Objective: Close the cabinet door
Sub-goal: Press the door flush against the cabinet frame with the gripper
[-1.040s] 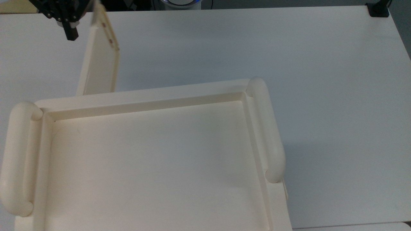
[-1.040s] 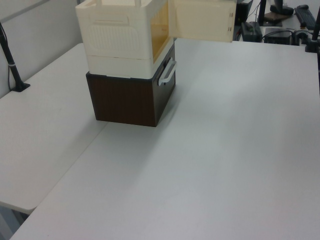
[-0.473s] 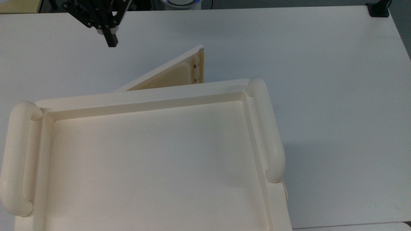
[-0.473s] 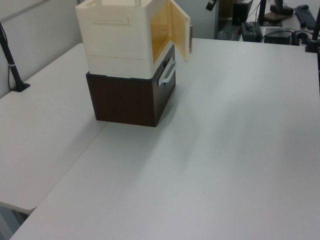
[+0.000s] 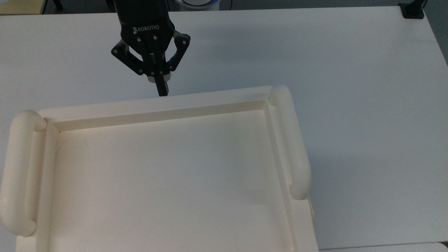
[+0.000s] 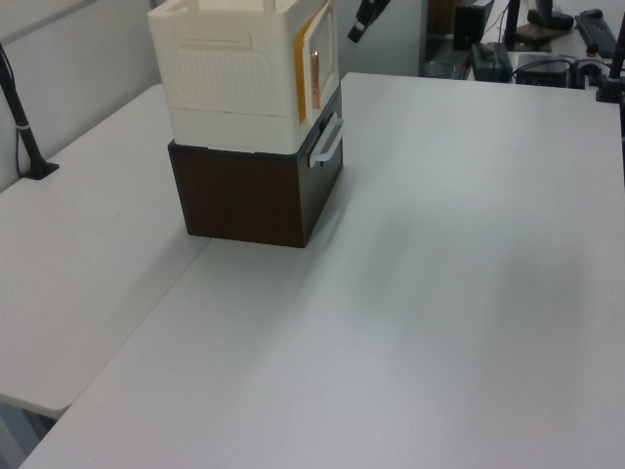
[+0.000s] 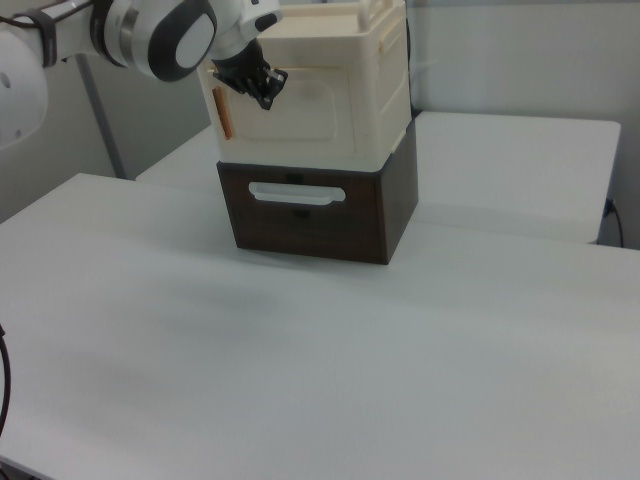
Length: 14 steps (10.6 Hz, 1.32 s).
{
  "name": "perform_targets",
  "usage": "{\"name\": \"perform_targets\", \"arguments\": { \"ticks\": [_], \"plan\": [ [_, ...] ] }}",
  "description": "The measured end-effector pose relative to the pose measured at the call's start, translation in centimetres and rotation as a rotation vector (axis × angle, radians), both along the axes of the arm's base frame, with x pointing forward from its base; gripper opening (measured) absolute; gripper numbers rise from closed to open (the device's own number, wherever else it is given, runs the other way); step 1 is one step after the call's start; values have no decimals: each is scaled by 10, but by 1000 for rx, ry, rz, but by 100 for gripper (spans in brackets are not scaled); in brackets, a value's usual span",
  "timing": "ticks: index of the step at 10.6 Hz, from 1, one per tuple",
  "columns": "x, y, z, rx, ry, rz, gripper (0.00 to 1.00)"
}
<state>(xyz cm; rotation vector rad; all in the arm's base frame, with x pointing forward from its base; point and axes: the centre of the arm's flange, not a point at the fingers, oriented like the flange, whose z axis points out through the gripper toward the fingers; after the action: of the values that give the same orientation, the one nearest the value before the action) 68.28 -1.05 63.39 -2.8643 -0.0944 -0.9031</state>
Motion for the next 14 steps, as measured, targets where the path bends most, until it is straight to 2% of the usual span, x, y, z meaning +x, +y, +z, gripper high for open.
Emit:
{"name": "perform_targets", "arguments": {
  "ticks": [4,7,10,14],
  "plan": [
    [19,10,-9,-8,-123,-11,1],
    [22,10,-15,-9,-121,-11,1],
    [31,13,-17,-15,-212,-25,1],
    [31,13,-16,-19,-217,-21,1]
  ]
}}
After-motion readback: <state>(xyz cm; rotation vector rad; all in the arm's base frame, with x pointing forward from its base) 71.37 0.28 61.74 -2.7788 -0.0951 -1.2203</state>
